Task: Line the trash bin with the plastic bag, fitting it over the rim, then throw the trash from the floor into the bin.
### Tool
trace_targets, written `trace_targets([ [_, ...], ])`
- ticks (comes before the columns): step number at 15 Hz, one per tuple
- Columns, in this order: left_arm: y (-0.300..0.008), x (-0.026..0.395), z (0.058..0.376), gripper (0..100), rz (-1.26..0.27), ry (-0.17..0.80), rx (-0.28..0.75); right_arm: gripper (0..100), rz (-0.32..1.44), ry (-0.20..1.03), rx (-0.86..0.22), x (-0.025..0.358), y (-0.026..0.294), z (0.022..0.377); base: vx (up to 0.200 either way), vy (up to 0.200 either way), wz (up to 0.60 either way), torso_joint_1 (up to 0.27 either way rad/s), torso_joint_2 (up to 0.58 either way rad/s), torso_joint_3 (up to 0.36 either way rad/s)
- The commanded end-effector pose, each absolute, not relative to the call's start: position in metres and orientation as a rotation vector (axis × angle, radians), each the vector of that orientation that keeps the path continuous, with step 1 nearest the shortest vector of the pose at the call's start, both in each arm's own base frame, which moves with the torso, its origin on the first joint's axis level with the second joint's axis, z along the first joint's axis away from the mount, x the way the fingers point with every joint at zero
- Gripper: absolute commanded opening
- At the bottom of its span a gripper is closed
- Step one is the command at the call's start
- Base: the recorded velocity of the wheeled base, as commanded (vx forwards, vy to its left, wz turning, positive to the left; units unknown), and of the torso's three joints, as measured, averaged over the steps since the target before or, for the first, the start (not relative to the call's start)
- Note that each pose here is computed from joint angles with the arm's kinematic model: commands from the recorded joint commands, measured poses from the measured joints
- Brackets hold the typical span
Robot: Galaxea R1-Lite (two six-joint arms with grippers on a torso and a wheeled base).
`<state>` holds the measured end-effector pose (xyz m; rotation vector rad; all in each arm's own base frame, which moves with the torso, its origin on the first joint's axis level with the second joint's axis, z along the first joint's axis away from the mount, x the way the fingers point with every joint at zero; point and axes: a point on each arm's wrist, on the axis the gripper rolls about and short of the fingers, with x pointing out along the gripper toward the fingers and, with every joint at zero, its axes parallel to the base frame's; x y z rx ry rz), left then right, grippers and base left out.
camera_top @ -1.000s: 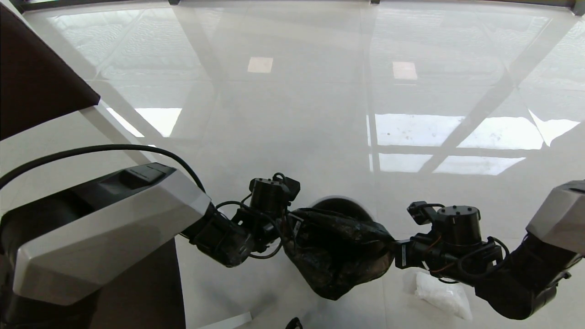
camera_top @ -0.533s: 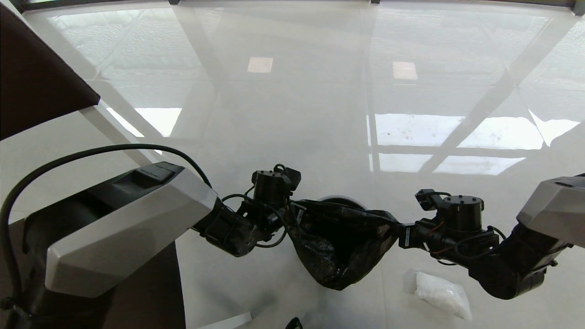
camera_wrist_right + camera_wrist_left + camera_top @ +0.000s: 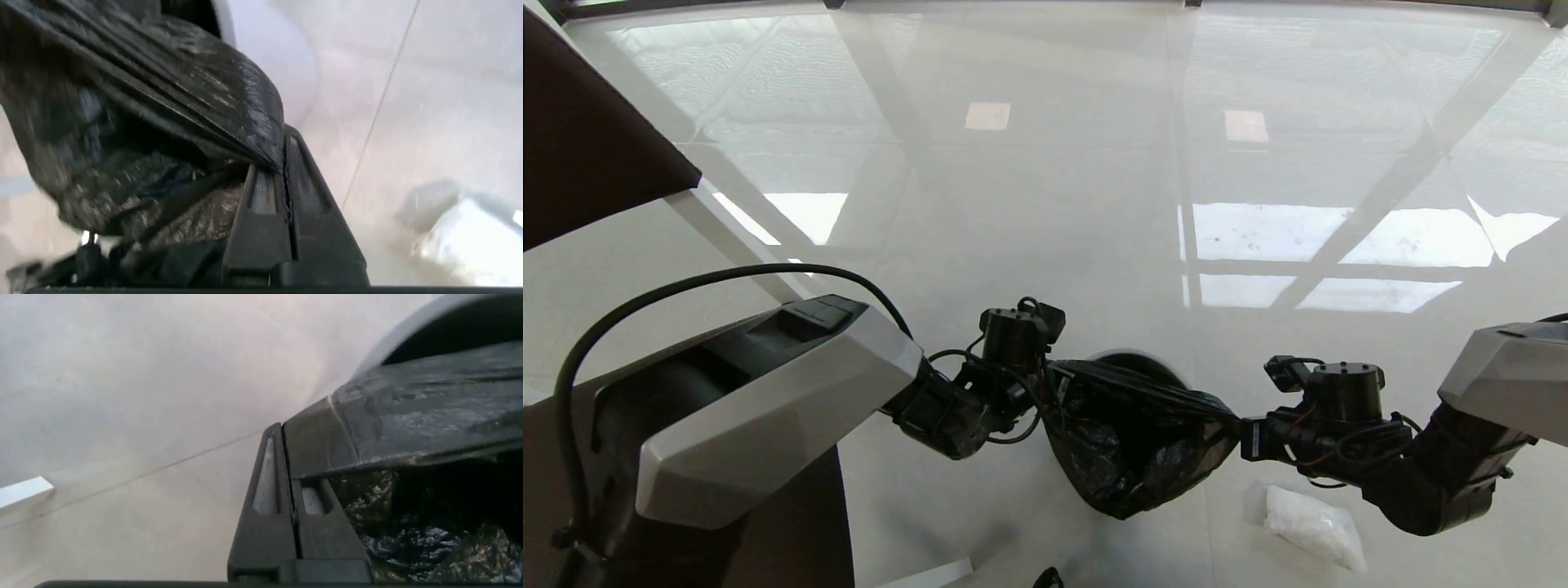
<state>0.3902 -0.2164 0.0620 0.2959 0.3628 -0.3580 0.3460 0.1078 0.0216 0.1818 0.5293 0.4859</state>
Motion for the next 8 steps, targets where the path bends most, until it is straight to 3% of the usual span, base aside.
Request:
trace_targets([
  [1, -0.217, 0.391, 0.061, 0, -0.357, 0.362, 0.296, 0, 0.487, 0.562, 0.169, 0.343, 0.107, 0.010, 0.000, 0.000, 0.00, 0.000, 0.00, 0.000],
  [6, -0.219, 0.394, 0.070, 0, -0.350, 0.285, 0.263, 0, 0.490, 0.478, 0.173, 0.363, 0.111, 0.017, 0.000, 0.000, 0.00, 0.000, 0.00, 0.000],
  [8, -0.218, 0.394, 0.069, 0, -0.344, 0.288, 0.263, 0, 0.487, 0.502, 0.170, 0.360, 0.111, 0.011, 0.000, 0.000, 0.00, 0.000, 0.00, 0.000],
])
